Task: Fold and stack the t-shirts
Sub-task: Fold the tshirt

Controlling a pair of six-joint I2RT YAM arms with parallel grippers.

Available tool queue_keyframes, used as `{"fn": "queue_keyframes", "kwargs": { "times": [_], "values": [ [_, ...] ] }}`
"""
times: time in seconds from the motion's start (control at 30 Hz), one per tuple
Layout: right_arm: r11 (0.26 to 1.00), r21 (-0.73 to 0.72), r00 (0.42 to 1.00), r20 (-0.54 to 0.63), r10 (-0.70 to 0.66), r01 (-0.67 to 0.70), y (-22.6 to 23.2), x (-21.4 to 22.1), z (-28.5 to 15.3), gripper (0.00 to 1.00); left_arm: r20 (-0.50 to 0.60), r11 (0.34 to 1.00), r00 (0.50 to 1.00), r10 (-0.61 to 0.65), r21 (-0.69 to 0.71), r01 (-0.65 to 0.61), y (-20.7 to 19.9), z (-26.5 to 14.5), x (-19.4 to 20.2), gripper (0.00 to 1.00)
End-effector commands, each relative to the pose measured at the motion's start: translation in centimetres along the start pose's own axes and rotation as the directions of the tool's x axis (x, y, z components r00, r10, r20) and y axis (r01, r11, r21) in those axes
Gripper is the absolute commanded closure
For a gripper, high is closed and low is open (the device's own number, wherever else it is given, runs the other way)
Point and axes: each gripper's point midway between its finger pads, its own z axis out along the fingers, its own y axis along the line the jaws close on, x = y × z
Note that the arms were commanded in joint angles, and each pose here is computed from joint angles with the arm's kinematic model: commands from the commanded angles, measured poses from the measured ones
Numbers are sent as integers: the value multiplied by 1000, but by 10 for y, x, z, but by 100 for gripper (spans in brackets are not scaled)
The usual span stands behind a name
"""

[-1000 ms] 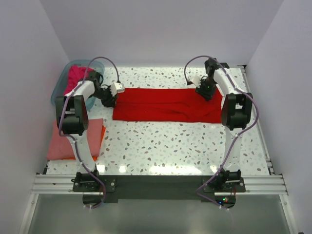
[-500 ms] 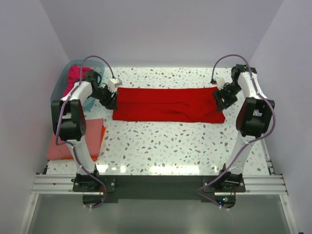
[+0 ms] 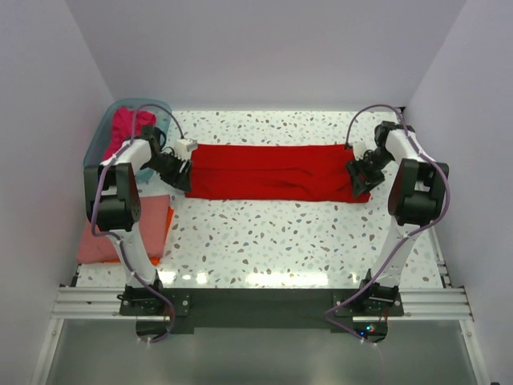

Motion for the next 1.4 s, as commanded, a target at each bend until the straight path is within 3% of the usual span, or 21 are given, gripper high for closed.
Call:
{"fn": "queue_keyframes", "kwargs": {
  "times": [0.0, 0.33, 0.47, 0.53, 0.6, 0.63, 0.73, 0.93, 1.13, 1.17, 1.23, 1.27, 1.37],
  "values": [
    [1000, 1, 999, 32, 20, -20, -1, -5, -1, 44, -21, 999, 999, -47, 27, 48, -5, 4, 8, 42],
    [999, 21, 1000, 5, 28, -28, -12, 2, 12, 48, -37, 996, 997, -66, 54, 68, -9, 15, 15, 42],
    [999, 20, 1000, -5, 31, -31, -14, 6, 14, 63, -41, 994, 996, -77, 71, 80, -13, 20, 17, 53],
    [999, 33, 1000, -12, 28, -27, -18, 8, 12, 78, -39, 994, 996, -83, 72, 85, -13, 21, 16, 61],
    [999, 51, 1000, -18, 16, -15, -23, 9, 9, 99, -44, 994, 996, -81, 65, 84, -12, 19, 15, 76],
    [998, 61, 1000, -22, 22, -20, -27, 13, 5, 100, -40, 995, 996, -74, 58, 76, -12, 16, 14, 81],
    [994, 104, 999, -33, 16, -13, -39, 18, -7, 100, -36, 998, 998, -58, 24, 59, -7, 4, 9, 99],
    [980, 182, 992, -107, -65, 84, -50, 37, -25, 100, -96, 998, 994, -57, 29, 60, -20, -11, 22, 100],
    [988, 131, 987, -147, -58, 77, -37, 55, -6, 100, -122, 995, 989, -79, 54, 86, -36, 5, 40, 100],
    [989, 126, 988, -148, -54, 73, -34, 58, -6, 92, -106, 993, 990, -88, 66, 95, -39, 7, 37, 88],
    [992, 104, 990, -132, -57, 71, -28, 57, -9, 79, -65, 992, 995, -81, 90, 86, -47, 3, 29, 75],
    [992, 105, 992, -115, -58, 70, -26, 53, -14, 65, -21, 991, 998, -65, 118, 67, -52, -1, 20, 67],
    [996, 81, 998, -47, -42, 45, -12, 42, -35, 54, 146, 992, 988, 42, 112, -59, -62, -27, -22, 63]
  ]
}}
